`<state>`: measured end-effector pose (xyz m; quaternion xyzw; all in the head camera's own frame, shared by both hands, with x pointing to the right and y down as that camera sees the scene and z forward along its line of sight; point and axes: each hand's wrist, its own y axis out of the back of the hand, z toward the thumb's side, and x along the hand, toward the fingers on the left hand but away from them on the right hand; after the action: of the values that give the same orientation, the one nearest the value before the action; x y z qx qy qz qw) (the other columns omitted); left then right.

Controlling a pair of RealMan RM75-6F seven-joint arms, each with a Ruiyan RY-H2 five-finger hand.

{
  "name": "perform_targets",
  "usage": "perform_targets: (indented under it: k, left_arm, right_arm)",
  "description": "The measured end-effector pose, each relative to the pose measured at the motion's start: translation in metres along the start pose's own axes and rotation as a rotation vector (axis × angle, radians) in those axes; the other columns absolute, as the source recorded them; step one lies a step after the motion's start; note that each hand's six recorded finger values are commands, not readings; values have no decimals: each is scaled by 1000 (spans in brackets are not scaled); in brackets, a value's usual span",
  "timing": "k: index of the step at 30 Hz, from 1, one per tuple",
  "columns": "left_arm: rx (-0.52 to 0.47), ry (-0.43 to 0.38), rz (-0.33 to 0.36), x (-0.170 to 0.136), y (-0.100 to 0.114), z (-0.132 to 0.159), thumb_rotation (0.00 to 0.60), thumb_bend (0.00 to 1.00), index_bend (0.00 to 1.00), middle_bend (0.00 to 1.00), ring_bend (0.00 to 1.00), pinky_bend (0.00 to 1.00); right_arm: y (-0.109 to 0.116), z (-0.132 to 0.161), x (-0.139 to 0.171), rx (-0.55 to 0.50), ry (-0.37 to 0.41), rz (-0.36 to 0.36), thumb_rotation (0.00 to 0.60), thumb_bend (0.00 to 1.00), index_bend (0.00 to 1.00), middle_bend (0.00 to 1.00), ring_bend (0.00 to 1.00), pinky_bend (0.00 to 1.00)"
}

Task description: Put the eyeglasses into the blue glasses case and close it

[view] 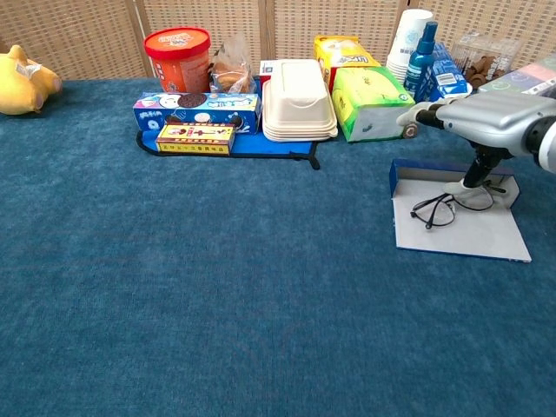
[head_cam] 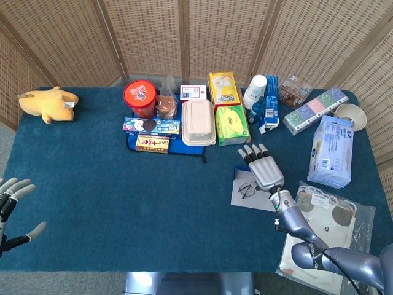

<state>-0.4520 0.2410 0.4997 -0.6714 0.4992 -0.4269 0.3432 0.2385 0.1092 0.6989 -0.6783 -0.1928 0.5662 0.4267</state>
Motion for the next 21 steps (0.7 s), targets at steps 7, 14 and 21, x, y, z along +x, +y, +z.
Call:
perform_targets:
  k: [7,14,21]
  left_arm:
    - [-8,-8,-3,0,-2,0,600,132,189,177,105,0]
    - [-9,-9,-1,-2,-1,0,600,131,189,178,105,0]
    - [-10,-12,1,-2,0,1,600,131,189,178,105,0]
  right_arm:
    - [5,9,20,22,28,21,600,256,0,0,0,0]
    - [-8,8,31,46,23,63,600,257,0,0,0,0]
    - [-8,25,21,41,61,56,600,258,0,0,0,0]
